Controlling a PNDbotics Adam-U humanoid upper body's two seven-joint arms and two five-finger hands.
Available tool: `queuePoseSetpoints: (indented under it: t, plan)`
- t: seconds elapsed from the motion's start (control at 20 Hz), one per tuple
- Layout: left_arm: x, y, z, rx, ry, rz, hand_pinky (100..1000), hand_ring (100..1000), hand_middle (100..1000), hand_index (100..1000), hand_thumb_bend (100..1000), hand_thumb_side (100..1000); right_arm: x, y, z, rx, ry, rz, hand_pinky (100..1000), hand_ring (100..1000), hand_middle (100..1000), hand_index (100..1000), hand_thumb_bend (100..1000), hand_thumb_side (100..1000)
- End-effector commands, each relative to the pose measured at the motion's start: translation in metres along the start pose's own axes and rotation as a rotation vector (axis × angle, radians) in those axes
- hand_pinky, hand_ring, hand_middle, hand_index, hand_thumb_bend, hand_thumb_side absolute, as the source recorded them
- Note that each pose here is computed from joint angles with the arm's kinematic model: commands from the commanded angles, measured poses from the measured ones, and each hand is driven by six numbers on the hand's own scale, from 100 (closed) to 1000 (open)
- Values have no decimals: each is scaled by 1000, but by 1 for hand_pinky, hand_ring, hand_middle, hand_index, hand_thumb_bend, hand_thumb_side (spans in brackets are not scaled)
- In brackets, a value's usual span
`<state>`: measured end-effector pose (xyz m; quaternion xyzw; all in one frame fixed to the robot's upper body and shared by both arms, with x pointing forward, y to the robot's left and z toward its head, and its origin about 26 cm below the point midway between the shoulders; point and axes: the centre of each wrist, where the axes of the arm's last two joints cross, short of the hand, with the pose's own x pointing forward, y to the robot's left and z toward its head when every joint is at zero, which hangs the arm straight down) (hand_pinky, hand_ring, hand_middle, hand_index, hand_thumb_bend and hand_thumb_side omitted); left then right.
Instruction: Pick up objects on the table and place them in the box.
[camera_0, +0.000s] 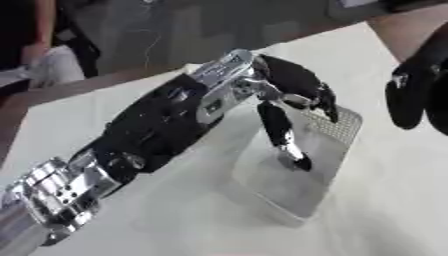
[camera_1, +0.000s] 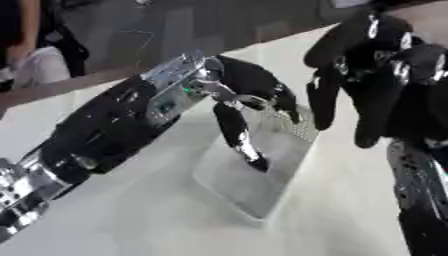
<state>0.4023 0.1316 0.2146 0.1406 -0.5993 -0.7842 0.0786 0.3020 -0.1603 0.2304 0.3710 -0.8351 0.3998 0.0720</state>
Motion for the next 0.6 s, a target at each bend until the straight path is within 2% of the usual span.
queuePoseSetpoints:
  t: [0.05,0.2,0.45,0.5,0.55,0.6]
  plan:
    - [1,22,43,-7,-71,-131,491,640,702,798,351,732,5,-5,-4,19,-18,33,241,387,725,412,100,898]
    - [15,25,73,122,-33,-113,457,618,674,786,327,696,6,-5,-4,22,-22,37,240,386,726,404,100,898]
    - [39,25,111,258,6,-65,419,595,652,771,313,660,5,-4,-6,31,-33,34,239,385,728,401,100,898]
    - [43,24,116,289,9,-48,379,570,628,752,282,647,4,-4,-6,34,-34,31,239,385,730,400,100,897]
    - [46,23,121,319,9,-27,378,569,627,751,277,646,4,-3,-7,37,-36,27,238,384,730,401,100,897]
    - [48,19,125,349,6,4,373,565,617,749,206,655,4,-2,-7,39,-37,24,238,384,732,402,100,896]
